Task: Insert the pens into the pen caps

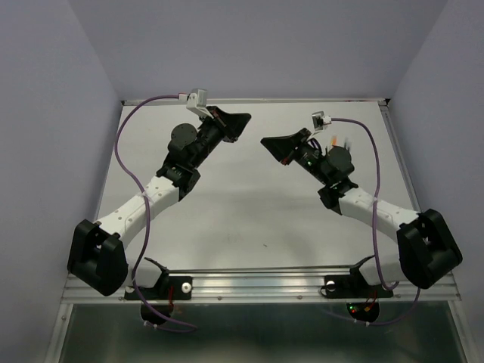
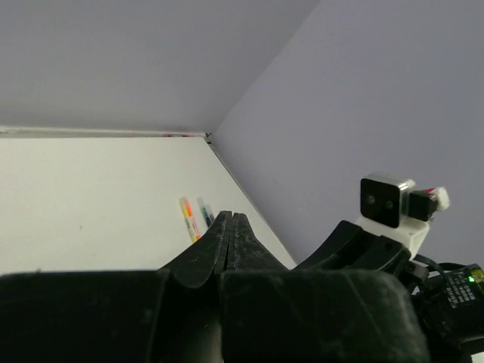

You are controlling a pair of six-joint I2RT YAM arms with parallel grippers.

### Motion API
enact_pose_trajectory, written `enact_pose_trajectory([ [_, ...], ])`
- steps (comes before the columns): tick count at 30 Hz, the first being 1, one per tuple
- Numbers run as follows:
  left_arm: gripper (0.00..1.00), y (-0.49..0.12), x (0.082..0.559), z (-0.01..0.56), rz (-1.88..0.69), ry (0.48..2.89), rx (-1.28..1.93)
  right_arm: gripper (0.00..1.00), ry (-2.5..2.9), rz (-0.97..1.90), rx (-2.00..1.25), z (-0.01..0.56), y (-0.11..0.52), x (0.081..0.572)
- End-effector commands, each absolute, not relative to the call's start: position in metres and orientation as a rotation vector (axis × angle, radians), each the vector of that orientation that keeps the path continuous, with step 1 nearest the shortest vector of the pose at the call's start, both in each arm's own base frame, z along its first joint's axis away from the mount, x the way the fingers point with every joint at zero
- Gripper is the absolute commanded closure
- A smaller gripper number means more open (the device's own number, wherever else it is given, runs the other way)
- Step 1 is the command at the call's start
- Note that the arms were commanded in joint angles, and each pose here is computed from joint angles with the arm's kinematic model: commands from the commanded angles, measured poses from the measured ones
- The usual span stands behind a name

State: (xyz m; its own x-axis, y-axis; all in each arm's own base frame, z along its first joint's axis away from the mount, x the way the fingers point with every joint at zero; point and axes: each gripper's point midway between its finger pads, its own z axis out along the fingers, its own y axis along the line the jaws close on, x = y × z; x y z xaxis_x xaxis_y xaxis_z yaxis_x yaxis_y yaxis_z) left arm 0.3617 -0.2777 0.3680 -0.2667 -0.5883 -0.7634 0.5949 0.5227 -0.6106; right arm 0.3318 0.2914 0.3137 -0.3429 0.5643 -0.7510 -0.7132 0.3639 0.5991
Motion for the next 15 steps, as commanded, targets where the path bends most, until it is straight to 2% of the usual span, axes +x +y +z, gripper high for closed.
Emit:
enact_pose_trajectory([
  [1,1.00,-0.277,0.353,0.383,-1.135,1.412,0.052,0.78,1.393,1.069,-0.075,0.322,0.263,0.354],
  [4,1.00,-0.274,0.357,0.378,-1.090,1.449,0.040,0.68,1.433,0.954,-0.053,0.314,0.250,0.366],
  [6,0.82,-0.266,0.362,0.372,-1.033,1.482,0.002,0.57,1.447,0.863,-0.012,0.312,0.237,0.374],
  [7,0.51,-0.264,0.363,0.371,-1.016,1.486,-0.005,0.48,1.450,0.805,0.040,0.313,0.226,0.381],
  [10,0.01,-0.248,0.367,0.363,-0.916,1.529,-0.057,0.18,1.503,0.641,0.077,0.304,0.202,0.391],
  [11,0.01,-0.232,0.374,0.356,-0.823,1.569,-0.139,0.00,1.542,0.575,0.071,0.297,0.197,0.394],
  [15,0.01,-0.184,0.384,0.332,-0.549,1.686,-0.333,0.00,1.634,0.363,0.278,0.273,0.148,0.412],
])
